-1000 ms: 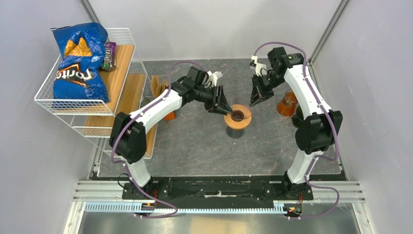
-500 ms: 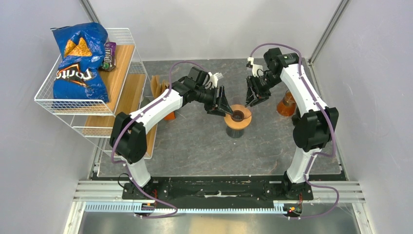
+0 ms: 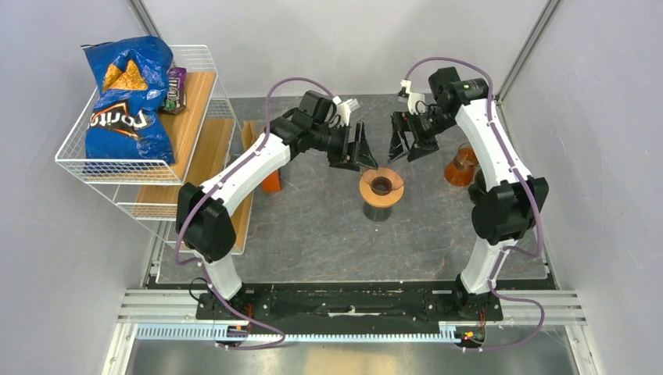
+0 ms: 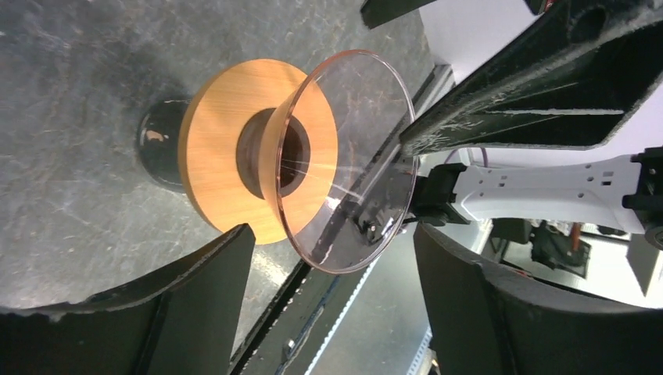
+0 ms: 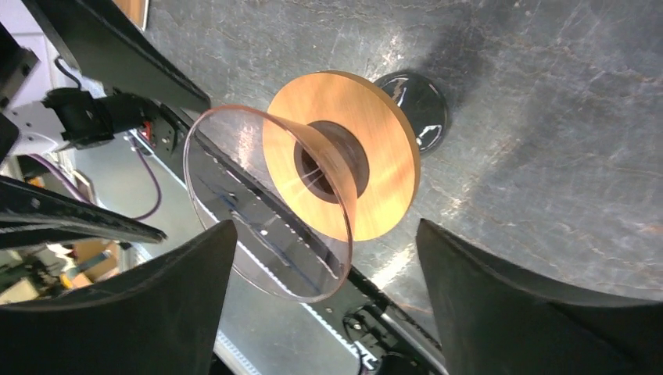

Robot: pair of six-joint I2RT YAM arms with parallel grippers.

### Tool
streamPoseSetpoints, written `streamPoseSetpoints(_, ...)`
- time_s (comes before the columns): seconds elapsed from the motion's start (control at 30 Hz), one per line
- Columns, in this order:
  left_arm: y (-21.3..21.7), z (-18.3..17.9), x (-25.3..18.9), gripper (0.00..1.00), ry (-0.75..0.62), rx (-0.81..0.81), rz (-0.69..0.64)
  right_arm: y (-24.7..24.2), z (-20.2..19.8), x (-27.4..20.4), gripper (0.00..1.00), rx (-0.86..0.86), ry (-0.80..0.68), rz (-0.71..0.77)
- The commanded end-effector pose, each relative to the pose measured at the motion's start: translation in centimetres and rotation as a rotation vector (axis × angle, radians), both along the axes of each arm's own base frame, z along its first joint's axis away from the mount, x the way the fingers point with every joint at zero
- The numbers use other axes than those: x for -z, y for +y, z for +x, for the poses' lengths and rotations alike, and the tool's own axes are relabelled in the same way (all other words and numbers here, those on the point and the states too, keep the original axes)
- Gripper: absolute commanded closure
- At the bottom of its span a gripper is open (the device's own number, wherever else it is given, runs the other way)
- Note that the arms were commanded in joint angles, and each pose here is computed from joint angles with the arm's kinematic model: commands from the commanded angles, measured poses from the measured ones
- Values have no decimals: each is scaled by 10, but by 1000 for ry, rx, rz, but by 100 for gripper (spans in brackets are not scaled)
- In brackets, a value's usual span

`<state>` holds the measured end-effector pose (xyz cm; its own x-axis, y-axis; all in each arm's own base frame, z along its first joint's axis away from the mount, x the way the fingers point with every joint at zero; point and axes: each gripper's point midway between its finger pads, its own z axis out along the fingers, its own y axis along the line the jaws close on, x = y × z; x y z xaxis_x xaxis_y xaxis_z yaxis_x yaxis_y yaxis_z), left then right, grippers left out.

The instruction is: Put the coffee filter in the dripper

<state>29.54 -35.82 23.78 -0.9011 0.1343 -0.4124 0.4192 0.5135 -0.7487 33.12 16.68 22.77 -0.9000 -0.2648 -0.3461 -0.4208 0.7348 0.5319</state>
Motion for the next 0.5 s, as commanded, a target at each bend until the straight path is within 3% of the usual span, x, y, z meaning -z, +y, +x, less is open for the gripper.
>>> streamPoseSetpoints(0.0,31,7,-33,12,-238,6,90,-10,-3,-46,3,18,-129,53)
streamPoseSetpoints(0.13,76,17,-33,8,-440,-22,306,-23,1,-62,3,80,-155,80)
streamPoseSetpoints(0.3,151,21,-36,8,-591,-76,635,-41,0,-72,3,138,-184,73)
streamPoseSetpoints(0.4,189,19,-40,18,-592,-113,759,-44,-6,-72,3,145,-193,61)
streamPoseSetpoints(0.47,213,24,-48,34,-579,-185,805,-45,-10,-73,3,149,-197,63)
